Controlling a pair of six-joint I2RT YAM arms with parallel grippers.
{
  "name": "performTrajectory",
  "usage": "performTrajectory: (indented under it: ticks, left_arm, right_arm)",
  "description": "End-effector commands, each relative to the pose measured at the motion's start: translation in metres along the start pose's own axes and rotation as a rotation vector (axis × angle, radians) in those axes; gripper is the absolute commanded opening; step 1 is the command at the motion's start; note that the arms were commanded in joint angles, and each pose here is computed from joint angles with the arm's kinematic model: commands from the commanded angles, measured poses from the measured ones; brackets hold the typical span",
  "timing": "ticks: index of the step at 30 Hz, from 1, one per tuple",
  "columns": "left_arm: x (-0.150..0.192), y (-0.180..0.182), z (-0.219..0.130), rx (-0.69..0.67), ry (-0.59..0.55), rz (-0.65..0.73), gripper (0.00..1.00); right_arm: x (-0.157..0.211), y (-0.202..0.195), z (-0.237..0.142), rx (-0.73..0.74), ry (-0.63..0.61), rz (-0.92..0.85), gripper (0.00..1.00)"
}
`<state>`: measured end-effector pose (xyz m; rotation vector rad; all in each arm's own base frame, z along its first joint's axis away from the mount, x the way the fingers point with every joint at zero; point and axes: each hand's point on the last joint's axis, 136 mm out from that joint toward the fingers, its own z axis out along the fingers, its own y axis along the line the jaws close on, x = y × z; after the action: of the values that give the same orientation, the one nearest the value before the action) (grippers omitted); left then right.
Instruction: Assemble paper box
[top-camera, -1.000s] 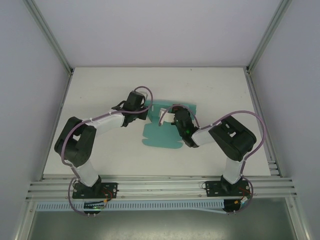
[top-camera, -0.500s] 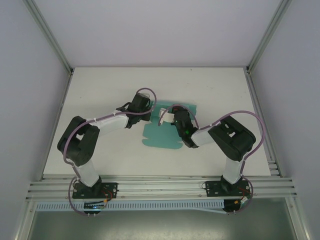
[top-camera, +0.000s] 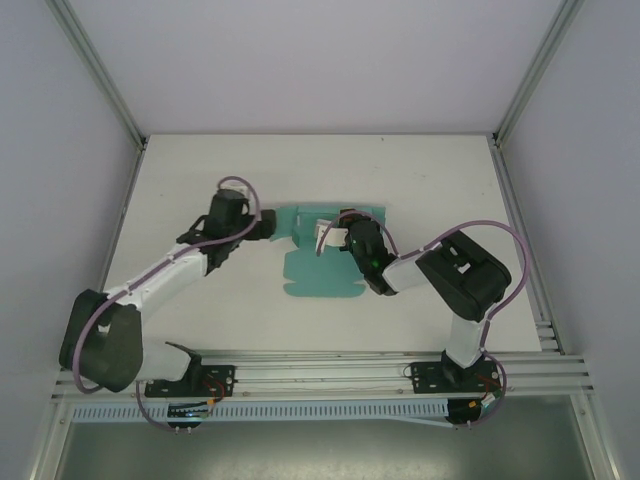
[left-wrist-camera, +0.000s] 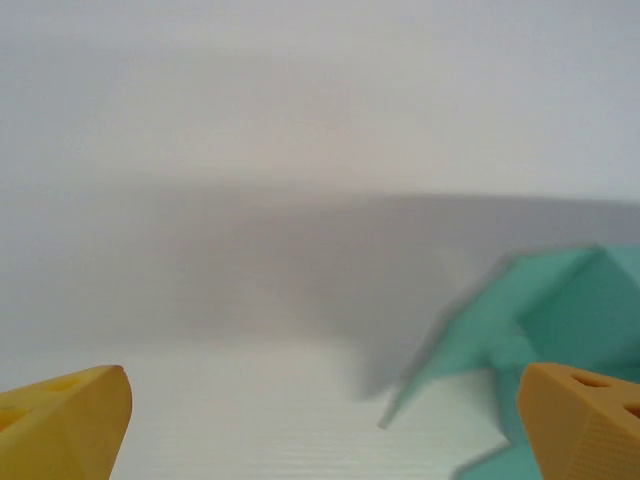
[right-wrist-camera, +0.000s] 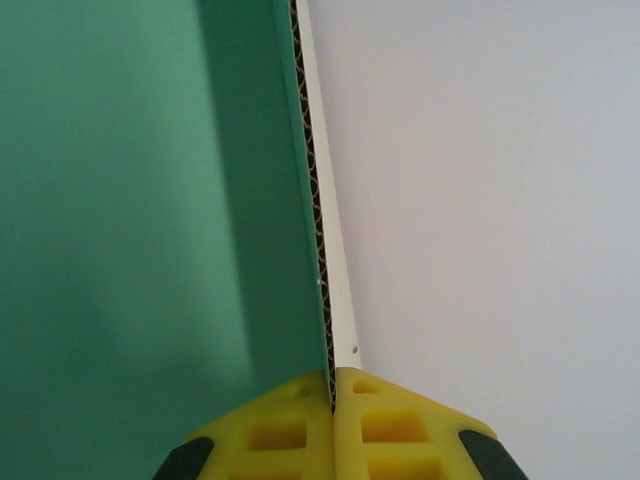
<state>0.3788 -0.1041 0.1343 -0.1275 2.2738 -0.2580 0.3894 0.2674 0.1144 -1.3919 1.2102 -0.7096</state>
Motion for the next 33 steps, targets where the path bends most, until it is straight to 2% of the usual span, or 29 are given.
performTrajectory:
  ticks: [1,3,5,9,13,18,25,28,30,31,33]
  left_arm:
    - [0.005,0.009,0.022,0.087,0.066,-0.131,0.99]
    - [0.006,-0.002,0.037,0.155,0.100,-0.076,0.99]
    - [0.010,-0.033,0.043,0.345,0.112,0.016,0.98]
    - [0.020,-0.081,0.029,0.681,0.086,0.107,0.94]
    - [0.041,-0.103,0.021,0.797,0.109,0.211,0.92]
    - [0.063,-0.123,0.028,0.810,0.158,0.298,0.84]
    - [0.082,-0.125,0.053,0.776,0.230,0.265,0.67]
    - [0.083,-0.127,0.043,0.794,0.229,0.262,0.68]
    - [0.079,-0.122,0.034,0.770,0.202,0.260,0.80]
    - [0.074,-0.117,0.032,0.724,0.177,0.258,0.83]
    - [0.061,-0.093,0.036,0.547,0.140,0.235,0.88]
  right_arm:
    - [-0.008,-0.016,-0.001,0.049,-0.044,0.010,0.00]
    - [-0.009,-0.016,-0.001,0.046,-0.046,0.009,0.00]
    - [-0.009,-0.016,-0.001,0.046,-0.045,0.008,0.00]
    - [-0.008,-0.016,-0.001,0.047,-0.040,0.012,0.00]
    - [-0.008,-0.015,-0.001,0.043,-0.033,0.012,0.00]
    - [-0.008,-0.015,-0.002,0.040,-0.031,0.010,0.00]
    - [-0.008,-0.009,-0.003,0.020,-0.028,0.006,0.00]
    - [-0.006,-0.007,-0.002,0.012,-0.018,0.004,0.00]
    - [-0.005,-0.007,-0.002,0.014,-0.016,0.002,0.00]
    - [-0.005,-0.008,-0.003,0.016,-0.017,-0.002,0.00]
    - [-0.007,-0.010,-0.004,0.022,-0.030,-0.007,0.00]
